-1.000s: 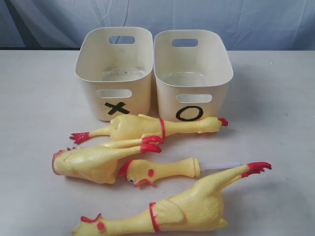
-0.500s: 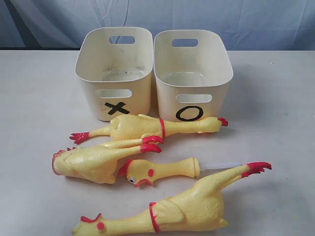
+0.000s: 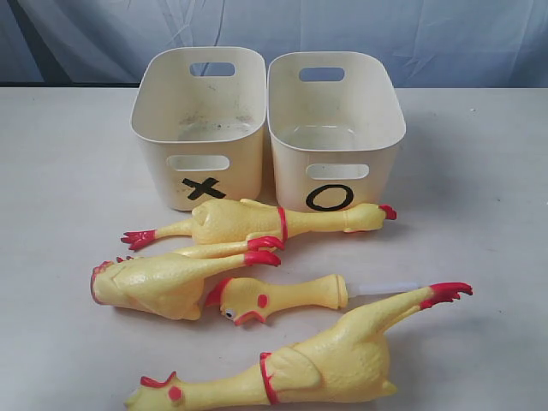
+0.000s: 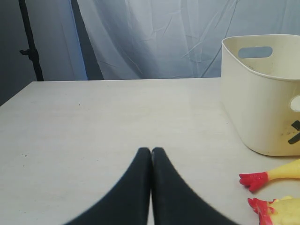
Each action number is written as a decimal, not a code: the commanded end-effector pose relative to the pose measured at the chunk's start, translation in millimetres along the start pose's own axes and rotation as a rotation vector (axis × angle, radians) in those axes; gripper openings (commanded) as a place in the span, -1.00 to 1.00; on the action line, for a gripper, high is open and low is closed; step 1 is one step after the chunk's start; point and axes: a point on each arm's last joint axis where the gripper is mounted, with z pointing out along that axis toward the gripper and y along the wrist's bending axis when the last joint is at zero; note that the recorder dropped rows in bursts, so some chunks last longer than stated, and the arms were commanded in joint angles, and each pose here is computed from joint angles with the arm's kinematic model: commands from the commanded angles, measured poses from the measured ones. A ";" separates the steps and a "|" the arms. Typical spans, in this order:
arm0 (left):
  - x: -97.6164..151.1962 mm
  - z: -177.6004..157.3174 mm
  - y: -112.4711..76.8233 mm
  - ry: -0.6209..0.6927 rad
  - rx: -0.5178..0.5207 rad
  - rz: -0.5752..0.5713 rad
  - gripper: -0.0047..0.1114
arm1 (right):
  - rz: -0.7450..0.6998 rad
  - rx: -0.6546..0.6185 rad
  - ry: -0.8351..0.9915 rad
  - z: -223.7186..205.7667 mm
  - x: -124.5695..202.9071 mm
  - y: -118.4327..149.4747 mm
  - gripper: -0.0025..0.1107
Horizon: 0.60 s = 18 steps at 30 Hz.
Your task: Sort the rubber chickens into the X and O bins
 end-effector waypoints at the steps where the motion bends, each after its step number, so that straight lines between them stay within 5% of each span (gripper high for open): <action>1: -1.3 -0.6 -0.1 -0.011 0.003 -0.003 -0.92 | 0.112 -0.074 -0.510 -12.3 -44.7 3.7 -0.97; 8: -1.3 -0.6 -0.1 -0.011 0.003 -0.003 -0.92 | -0.119 -0.460 -0.553 -11.6 -76.7 65.2 -0.97; 16: -1.3 -0.6 -0.1 -0.011 0.003 -0.003 -0.92 | -0.964 -0.742 -0.471 -16.7 -105.4 135.6 -0.97; 18: -1.3 -0.6 -0.1 -0.011 0.003 -0.003 -0.92 | -0.896 -0.713 -0.363 -12.8 -118.2 140.5 -0.97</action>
